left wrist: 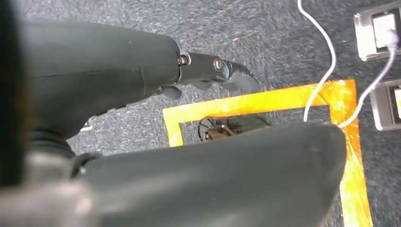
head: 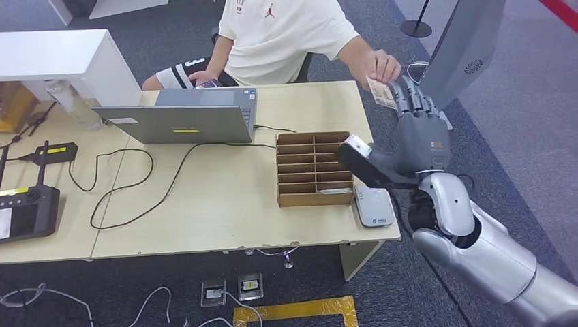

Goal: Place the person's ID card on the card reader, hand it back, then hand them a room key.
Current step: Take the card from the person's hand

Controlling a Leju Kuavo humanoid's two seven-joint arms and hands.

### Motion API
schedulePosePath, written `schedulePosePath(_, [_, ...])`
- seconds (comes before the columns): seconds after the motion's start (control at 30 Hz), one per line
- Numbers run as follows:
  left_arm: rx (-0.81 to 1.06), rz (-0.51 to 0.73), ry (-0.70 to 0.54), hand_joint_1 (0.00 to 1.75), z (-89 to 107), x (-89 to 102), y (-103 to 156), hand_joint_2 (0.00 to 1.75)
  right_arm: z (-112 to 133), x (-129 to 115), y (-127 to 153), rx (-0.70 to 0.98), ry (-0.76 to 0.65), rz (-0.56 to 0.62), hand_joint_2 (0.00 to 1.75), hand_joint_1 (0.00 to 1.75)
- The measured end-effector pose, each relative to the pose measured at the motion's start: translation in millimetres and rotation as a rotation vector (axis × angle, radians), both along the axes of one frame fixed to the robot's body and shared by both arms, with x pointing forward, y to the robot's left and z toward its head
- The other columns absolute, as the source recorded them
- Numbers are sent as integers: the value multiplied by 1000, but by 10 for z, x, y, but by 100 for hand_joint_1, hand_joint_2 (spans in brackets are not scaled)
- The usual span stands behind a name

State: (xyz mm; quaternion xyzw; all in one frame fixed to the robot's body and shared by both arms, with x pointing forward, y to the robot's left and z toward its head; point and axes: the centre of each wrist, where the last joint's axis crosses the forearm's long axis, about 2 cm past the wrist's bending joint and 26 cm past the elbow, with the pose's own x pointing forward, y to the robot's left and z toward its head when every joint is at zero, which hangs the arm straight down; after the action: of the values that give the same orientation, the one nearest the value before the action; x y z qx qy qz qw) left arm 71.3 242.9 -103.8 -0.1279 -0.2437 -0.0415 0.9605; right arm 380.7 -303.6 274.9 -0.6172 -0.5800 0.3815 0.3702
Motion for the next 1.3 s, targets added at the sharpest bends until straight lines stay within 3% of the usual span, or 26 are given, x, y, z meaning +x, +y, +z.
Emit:
schedulePosePath(0.63, [1,-18,1,0,-2,-18,-5,0,-279,-156,252,-79,37,111,175,0])
schedulePosePath(0.67, [1,-18,1,0,-2,-18,-5,0,-277,-153,251,-78,36,110,175,26])
schedulePosePath(0.77, [0,-17,1,0,-2,-17,-5,0,-269,-140,254,-66,39,109,175,154])
schedulePosePath(0.8, [0,-16,1,0,-2,-17,-5,0,-266,-134,255,-60,40,109,175,171])
schedulePosePath(1.3, [-1,-10,16,0,-2,-19,-7,0,-282,-44,236,-3,56,89,175,175])
